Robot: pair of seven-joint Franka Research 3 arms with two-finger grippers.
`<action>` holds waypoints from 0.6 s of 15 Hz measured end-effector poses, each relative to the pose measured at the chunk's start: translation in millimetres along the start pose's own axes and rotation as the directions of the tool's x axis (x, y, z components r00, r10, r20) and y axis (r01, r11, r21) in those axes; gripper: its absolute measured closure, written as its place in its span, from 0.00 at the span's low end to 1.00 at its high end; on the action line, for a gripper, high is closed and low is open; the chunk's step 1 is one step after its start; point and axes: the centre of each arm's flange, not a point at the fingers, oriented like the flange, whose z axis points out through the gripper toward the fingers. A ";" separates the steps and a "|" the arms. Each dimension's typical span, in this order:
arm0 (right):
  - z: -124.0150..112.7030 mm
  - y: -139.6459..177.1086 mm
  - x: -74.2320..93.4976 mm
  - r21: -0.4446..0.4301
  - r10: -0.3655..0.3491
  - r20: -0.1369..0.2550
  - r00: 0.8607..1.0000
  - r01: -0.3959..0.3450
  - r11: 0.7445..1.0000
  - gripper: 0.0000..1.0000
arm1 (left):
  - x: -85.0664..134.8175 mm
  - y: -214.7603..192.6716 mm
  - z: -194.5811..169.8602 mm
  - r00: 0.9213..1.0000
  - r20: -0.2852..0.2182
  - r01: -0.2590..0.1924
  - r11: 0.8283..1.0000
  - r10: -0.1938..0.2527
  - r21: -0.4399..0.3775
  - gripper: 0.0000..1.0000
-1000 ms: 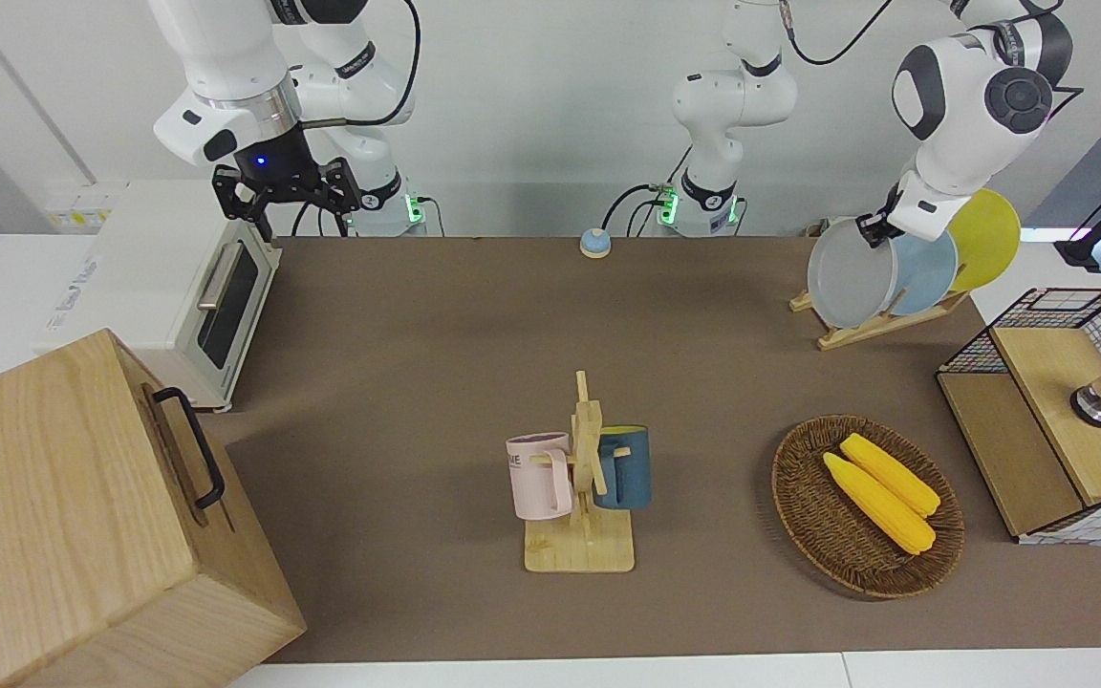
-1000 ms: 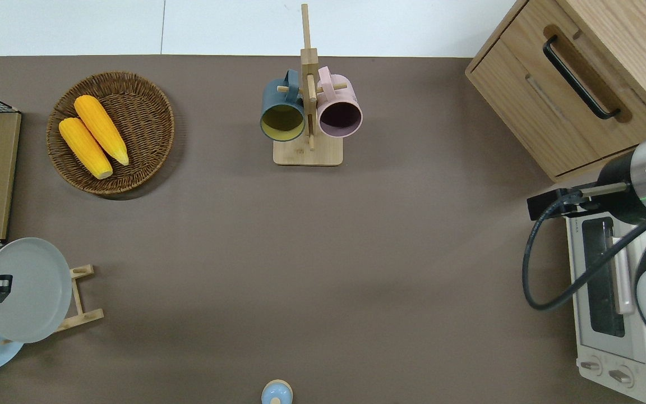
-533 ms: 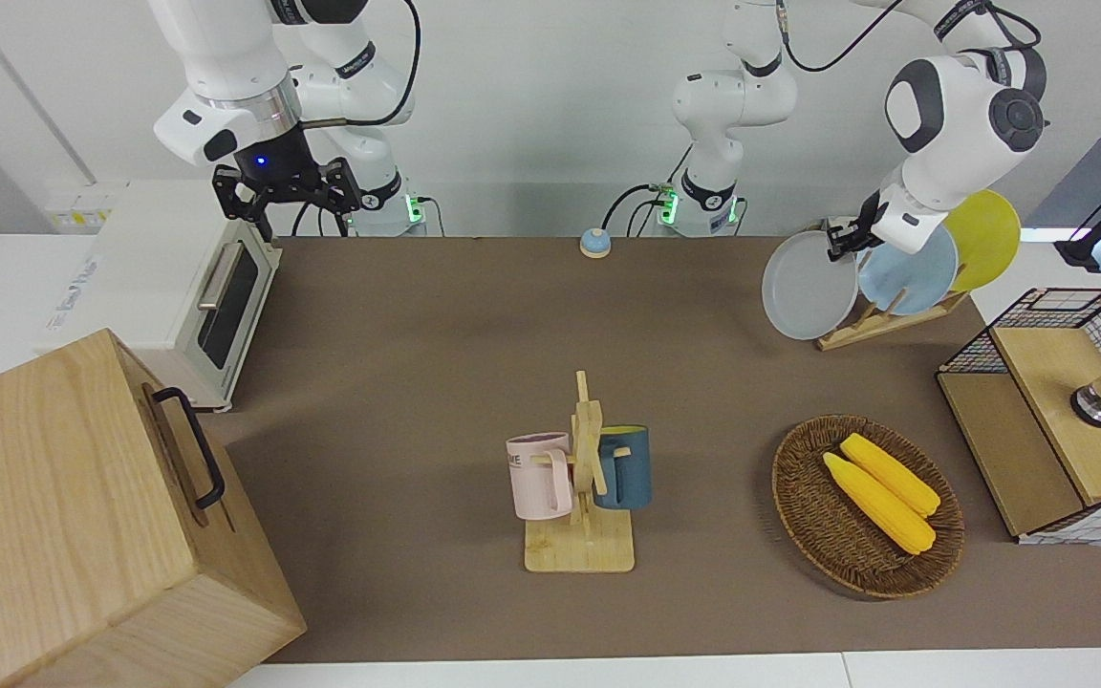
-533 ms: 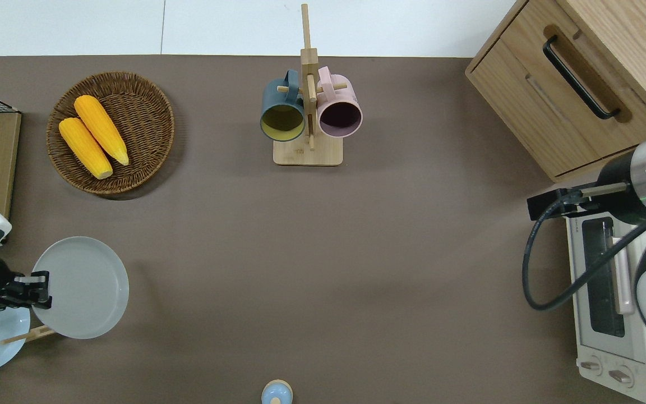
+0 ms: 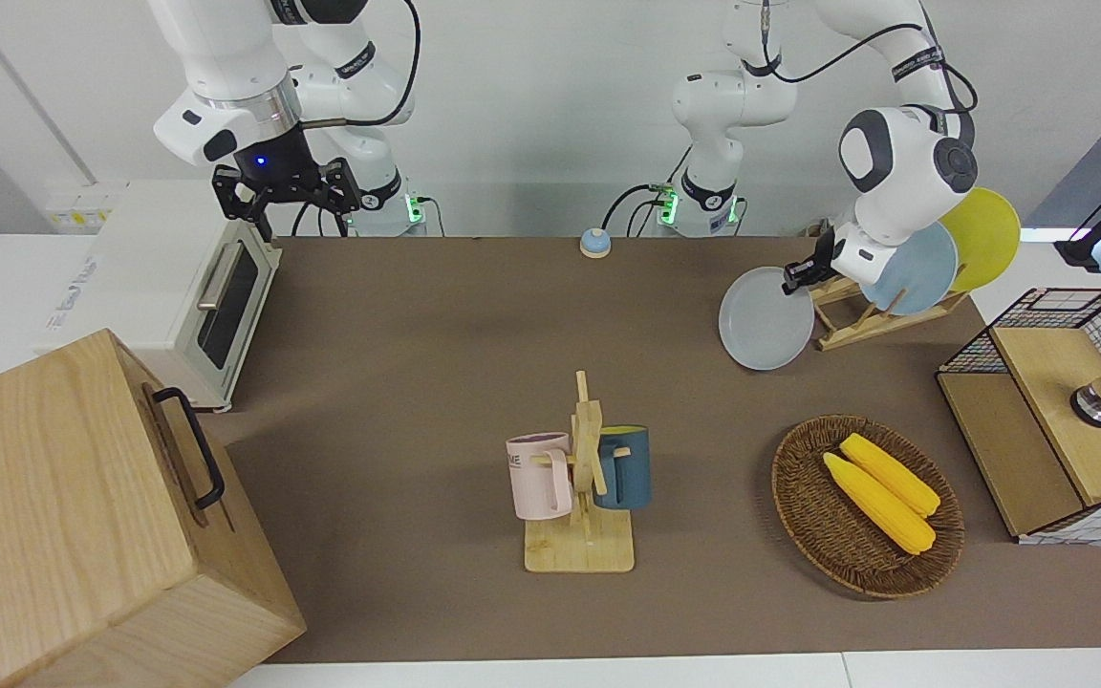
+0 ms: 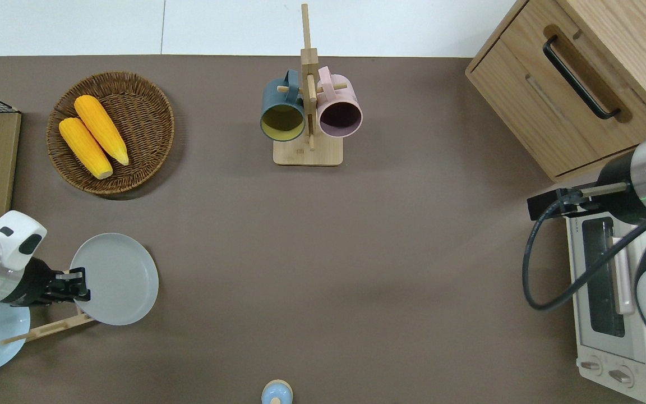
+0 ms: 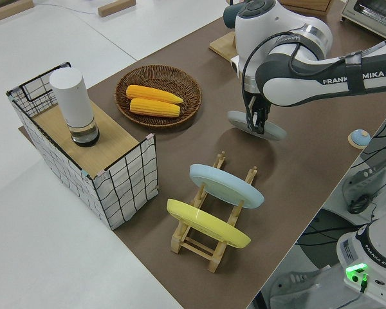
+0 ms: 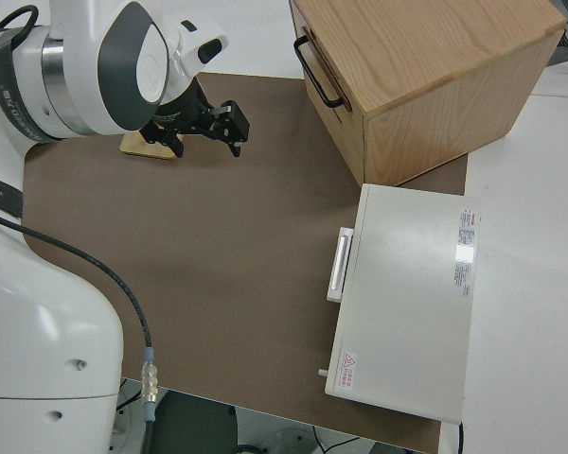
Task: Pick gray plate from low plate rack and place it on table with left arm
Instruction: 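Carry the gray plate away from the rack toward the table center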
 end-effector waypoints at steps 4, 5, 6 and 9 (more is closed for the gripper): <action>0.0 0.0 0.0 0.000 0.000 0.000 1.000 0.000 1.000 0.01 | -4.6 13.3 11.1 1.000 -0.016 0.007 0.999 -0.007 -0.035 0.89; 0.0 0.0 0.0 0.000 0.000 0.000 1.000 0.000 1.000 0.01 | -6.2 16.6 15.5 1.000 -0.019 0.003 0.999 -0.003 -0.033 0.89; 0.0 0.0 0.0 0.000 0.000 0.000 1.000 0.000 1.000 0.01 | -8.0 20.5 20.4 1.000 -0.018 0.000 1.000 -0.001 -0.030 0.89; 0.0 0.0 0.0 0.000 0.000 0.000 1.000 0.000 1.000 0.01 | -12.8 26.9 35.1 1.000 -0.006 0.001 1.000 -0.001 -0.025 0.85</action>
